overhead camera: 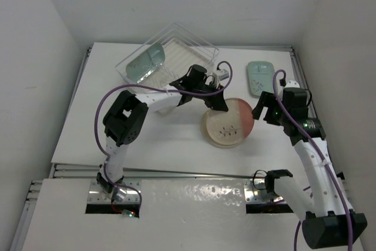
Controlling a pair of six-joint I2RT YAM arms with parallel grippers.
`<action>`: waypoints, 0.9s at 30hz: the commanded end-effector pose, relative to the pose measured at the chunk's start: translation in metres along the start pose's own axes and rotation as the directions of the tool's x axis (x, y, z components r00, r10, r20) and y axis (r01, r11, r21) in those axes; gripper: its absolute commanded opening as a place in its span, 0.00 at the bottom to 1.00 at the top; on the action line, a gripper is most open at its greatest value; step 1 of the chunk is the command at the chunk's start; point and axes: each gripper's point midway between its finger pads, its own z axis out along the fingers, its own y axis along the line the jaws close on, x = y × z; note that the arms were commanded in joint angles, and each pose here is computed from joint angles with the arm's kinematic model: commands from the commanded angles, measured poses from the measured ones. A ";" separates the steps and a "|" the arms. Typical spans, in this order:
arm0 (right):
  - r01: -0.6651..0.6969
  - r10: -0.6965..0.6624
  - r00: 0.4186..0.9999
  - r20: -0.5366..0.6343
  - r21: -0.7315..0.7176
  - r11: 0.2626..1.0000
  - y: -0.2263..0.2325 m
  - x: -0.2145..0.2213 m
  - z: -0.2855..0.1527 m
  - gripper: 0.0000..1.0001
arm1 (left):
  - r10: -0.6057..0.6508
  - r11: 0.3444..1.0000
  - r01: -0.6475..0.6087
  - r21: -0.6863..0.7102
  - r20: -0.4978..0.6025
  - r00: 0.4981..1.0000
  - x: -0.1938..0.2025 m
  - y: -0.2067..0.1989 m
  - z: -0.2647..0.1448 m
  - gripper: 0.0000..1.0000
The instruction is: Unload the plates from the dish rack
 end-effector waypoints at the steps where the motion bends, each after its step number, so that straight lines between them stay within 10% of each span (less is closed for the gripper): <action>1: -0.021 0.022 0.999 0.031 -0.019 1.000 0.004 -0.008 -0.006 0.84 | 0.073 0.997 -0.074 0.022 0.054 0.996 -0.019 0.000 -0.006 0.06; 27: -0.013 0.015 0.999 0.046 -0.056 0.998 0.013 -0.020 -0.008 0.84 | -0.038 0.969 0.010 -0.246 -0.109 0.993 0.042 0.072 0.001 0.45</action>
